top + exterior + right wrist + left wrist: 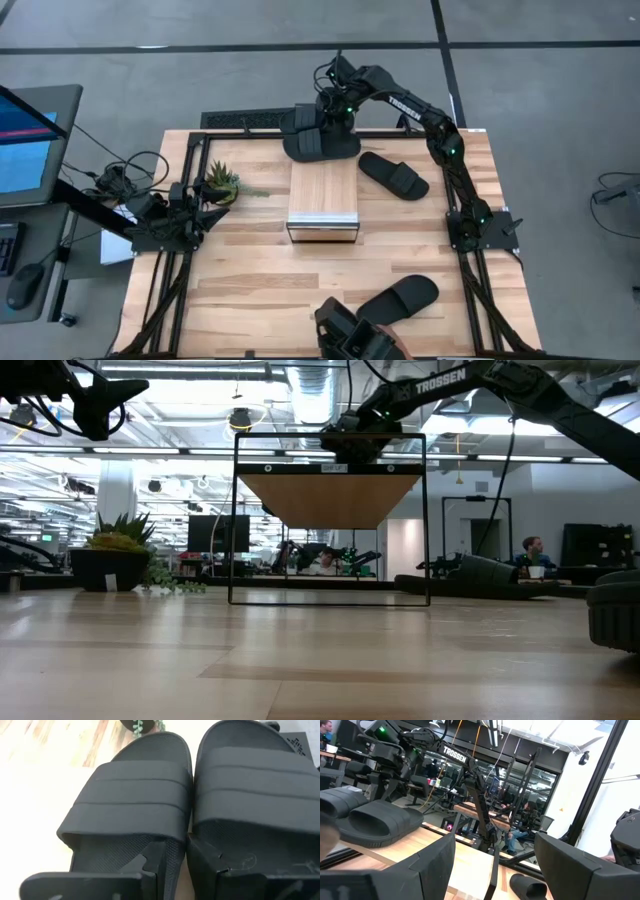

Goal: Pick and place slides into the shelf
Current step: Put the bottom left black slide on the shelf

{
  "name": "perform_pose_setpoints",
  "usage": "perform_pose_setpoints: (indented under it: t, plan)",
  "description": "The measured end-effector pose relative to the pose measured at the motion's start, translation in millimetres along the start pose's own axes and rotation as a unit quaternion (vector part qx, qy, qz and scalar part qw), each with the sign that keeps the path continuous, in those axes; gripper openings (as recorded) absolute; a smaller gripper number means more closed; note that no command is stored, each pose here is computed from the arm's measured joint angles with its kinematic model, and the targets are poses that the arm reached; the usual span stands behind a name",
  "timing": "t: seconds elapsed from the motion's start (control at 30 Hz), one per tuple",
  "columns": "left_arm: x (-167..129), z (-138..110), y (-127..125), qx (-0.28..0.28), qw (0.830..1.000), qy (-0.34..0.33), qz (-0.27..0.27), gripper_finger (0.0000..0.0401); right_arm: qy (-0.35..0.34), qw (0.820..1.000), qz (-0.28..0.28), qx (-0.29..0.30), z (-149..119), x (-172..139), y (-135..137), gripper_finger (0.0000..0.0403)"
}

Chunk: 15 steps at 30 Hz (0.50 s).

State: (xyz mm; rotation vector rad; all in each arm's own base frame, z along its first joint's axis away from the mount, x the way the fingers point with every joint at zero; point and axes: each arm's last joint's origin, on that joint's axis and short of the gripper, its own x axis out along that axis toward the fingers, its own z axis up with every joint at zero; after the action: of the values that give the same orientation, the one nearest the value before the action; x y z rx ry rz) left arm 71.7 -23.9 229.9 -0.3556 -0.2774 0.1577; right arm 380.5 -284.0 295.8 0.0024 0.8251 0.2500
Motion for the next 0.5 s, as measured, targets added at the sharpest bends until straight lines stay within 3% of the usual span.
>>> perform_pose_setpoints:
  t: [0.5]
  plan:
    - [0.0, -0.1, 0.0, 0.000, 1.000, 0.000, 0.000, 0.0258, 0.002, 1.000, 0.002, -0.001, -0.4, -0.5, 0.8, 0.0066]
